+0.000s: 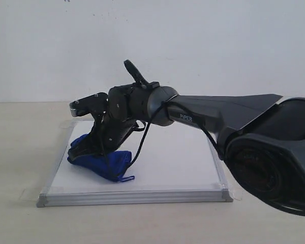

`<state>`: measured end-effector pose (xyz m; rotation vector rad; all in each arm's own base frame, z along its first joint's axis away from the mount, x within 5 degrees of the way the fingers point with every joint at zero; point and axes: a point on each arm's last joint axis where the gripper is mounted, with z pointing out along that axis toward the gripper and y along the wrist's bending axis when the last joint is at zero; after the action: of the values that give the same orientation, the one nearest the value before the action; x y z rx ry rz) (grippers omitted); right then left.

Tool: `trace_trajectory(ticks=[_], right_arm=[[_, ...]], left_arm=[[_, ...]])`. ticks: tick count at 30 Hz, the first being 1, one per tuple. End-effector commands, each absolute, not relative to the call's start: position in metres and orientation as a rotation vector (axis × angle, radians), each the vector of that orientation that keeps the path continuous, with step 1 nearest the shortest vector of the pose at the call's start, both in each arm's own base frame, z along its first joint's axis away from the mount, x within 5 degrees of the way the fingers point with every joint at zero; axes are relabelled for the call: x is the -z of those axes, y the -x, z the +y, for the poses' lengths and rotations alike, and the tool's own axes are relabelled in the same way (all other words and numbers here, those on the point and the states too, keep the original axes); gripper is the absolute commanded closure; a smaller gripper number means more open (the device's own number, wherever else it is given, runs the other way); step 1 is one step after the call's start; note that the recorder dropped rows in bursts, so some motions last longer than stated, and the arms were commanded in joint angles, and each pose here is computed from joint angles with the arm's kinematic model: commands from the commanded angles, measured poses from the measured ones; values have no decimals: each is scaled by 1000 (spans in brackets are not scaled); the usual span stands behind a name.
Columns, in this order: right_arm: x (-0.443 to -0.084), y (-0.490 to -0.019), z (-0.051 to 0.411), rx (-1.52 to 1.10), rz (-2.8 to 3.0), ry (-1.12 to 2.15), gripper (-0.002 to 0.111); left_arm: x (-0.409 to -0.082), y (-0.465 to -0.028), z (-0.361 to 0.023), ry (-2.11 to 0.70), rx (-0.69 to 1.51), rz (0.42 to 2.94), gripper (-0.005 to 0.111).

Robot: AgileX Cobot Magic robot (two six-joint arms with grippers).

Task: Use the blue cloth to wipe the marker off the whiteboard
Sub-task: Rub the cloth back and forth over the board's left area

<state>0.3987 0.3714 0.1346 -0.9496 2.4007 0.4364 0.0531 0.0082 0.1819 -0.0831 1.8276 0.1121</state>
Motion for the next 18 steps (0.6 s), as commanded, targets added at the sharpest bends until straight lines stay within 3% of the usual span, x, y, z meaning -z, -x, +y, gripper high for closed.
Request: trace_trajectory(ticks=[1, 7, 18], right_arm=[[-128, -402, 368, -371, 2381, 1003, 102], [-105, -422, 354, -129, 2325, 930, 102], [-105, -357, 419, -465, 2311, 1120, 102]], left_arm=[[-183, -53, 8, 82, -102, 1819, 103], [-183, -53, 8, 82, -102, 1819, 103], [-183, -53, 8, 82, -102, 1819, 103]])
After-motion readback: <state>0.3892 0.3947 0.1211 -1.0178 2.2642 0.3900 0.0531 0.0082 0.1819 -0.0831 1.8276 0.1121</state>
